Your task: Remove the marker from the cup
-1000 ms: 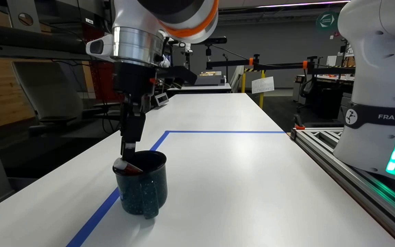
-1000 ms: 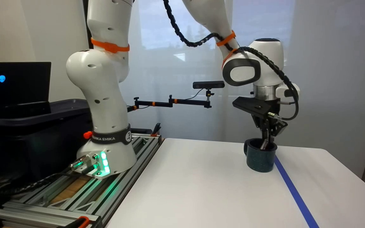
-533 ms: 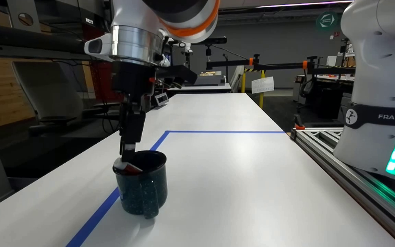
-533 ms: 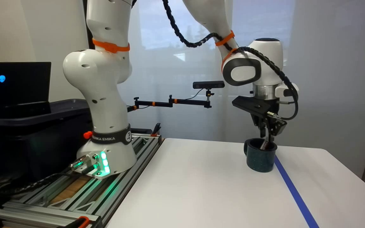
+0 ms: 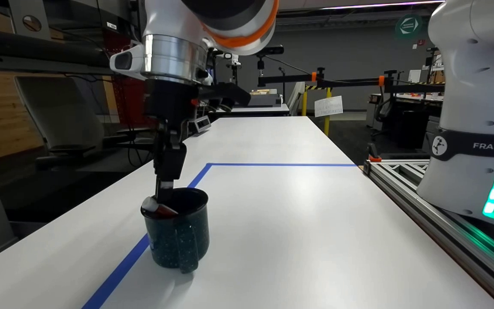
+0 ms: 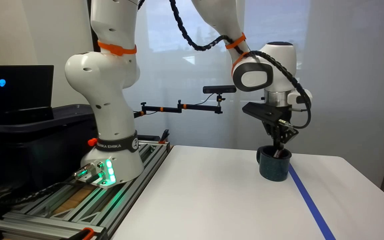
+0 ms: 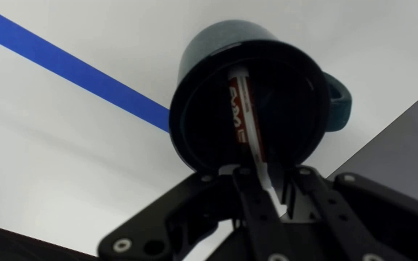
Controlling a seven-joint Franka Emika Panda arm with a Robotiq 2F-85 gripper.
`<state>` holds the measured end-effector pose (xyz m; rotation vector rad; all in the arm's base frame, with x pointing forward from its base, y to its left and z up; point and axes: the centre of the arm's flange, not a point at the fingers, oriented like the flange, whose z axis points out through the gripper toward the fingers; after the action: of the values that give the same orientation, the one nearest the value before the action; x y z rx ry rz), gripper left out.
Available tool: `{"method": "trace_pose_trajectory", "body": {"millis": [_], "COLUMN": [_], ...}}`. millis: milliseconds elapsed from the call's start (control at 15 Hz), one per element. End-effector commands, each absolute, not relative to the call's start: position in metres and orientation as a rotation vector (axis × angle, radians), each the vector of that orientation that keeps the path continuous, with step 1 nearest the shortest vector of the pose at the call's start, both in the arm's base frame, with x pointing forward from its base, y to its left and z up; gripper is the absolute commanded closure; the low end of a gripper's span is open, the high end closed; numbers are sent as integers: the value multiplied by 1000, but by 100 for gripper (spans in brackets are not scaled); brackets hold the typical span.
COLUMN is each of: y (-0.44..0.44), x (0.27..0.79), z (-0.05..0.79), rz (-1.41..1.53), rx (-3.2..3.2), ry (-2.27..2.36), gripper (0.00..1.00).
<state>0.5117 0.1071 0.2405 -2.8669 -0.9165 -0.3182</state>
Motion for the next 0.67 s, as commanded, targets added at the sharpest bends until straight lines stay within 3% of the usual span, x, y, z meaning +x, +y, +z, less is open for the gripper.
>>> {"method": "trace_pose_trajectory", "body": {"millis": [0, 67, 133, 267, 600], "y": [98, 96, 95, 95, 105], "x": [507, 508, 509, 510, 507], "z": [238, 236, 235, 233, 229], "rz": [-330, -328, -328, -321, -295], "rx": [-2880, -2881, -2881, -2881, -2864], "ry": [-955, -956, -960, -963, -1005], "gripper": [80, 75, 82, 70, 68]}}
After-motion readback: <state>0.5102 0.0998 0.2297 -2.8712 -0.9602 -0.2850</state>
